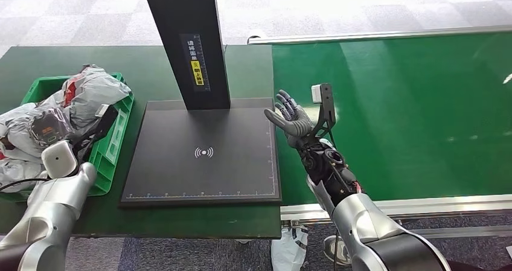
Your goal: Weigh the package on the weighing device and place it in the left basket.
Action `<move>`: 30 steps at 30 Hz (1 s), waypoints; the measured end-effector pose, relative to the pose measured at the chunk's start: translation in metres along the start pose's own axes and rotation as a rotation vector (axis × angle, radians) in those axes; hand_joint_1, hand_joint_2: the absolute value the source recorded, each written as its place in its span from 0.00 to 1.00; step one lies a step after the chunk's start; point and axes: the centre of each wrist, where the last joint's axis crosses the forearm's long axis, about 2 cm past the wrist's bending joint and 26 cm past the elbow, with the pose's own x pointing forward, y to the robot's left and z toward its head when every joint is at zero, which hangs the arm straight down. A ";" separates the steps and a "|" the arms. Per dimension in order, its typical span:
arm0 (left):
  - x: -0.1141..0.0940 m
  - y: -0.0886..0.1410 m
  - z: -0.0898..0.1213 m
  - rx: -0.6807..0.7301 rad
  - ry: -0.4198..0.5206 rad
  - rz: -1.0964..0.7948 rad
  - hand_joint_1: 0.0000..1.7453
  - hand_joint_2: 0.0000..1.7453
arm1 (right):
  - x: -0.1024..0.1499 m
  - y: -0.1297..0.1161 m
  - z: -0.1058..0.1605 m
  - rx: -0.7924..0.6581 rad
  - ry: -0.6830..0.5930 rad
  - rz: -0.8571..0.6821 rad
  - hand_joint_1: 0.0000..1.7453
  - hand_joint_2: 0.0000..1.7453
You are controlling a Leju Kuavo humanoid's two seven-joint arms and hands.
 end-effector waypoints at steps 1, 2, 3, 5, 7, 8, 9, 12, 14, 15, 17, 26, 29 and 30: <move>-0.001 -0.001 0.000 -0.010 0.002 -0.005 0.88 1.00 | 0.000 0.000 0.000 0.001 0.000 0.001 0.00 1.00; -0.002 -0.002 0.000 -0.021 0.004 -0.010 0.63 1.00 | 0.000 0.000 0.000 0.002 0.000 0.002 0.00 1.00; -0.002 -0.003 0.001 -0.035 0.003 -0.015 0.38 1.00 | 0.000 0.001 0.000 0.003 0.000 0.003 0.00 1.00; -0.001 -0.005 0.001 -0.061 -0.008 -0.023 0.00 1.00 | 0.000 0.001 0.000 0.004 -0.001 0.004 0.00 1.00; 0.001 -0.006 0.003 -0.070 -0.025 -0.020 0.00 1.00 | 0.000 0.001 0.000 0.005 -0.003 0.005 0.00 1.00; 0.003 -0.007 0.005 -0.063 -0.033 -0.013 0.00 1.00 | 0.000 0.001 0.000 0.005 -0.004 0.006 0.00 1.00; 0.006 -0.007 0.006 -0.051 -0.041 -0.003 0.00 1.00 | 0.000 0.001 0.000 0.006 -0.005 0.007 0.00 1.00; 0.012 -0.007 0.009 -0.021 -0.056 0.020 0.00 1.00 | -0.001 0.001 0.000 0.006 -0.010 0.007 0.00 1.00; 0.014 -0.007 0.010 -0.015 -0.065 0.029 0.00 1.00 | -0.001 0.001 0.000 0.006 -0.011 0.008 0.00 1.00; 0.014 -0.007 0.011 0.000 -0.074 0.041 0.00 1.00 | -0.001 0.001 0.000 0.006 -0.012 0.008 0.00 1.00; 0.014 -0.006 0.012 0.055 -0.103 0.088 0.00 1.00 | -0.001 0.001 0.000 0.006 -0.014 0.008 0.00 1.00; 0.016 0.026 0.021 0.349 -0.377 0.444 0.00 0.00 | -0.001 0.004 -0.001 0.012 -0.014 0.007 0.00 1.00; 0.013 0.031 0.024 0.395 -0.351 0.489 0.00 0.00 | -0.001 0.005 -0.001 0.015 -0.015 0.006 0.00 1.00; 0.013 0.033 0.025 0.411 -0.356 0.504 0.00 0.00 | -0.001 0.005 -0.001 0.017 -0.016 0.006 0.00 1.00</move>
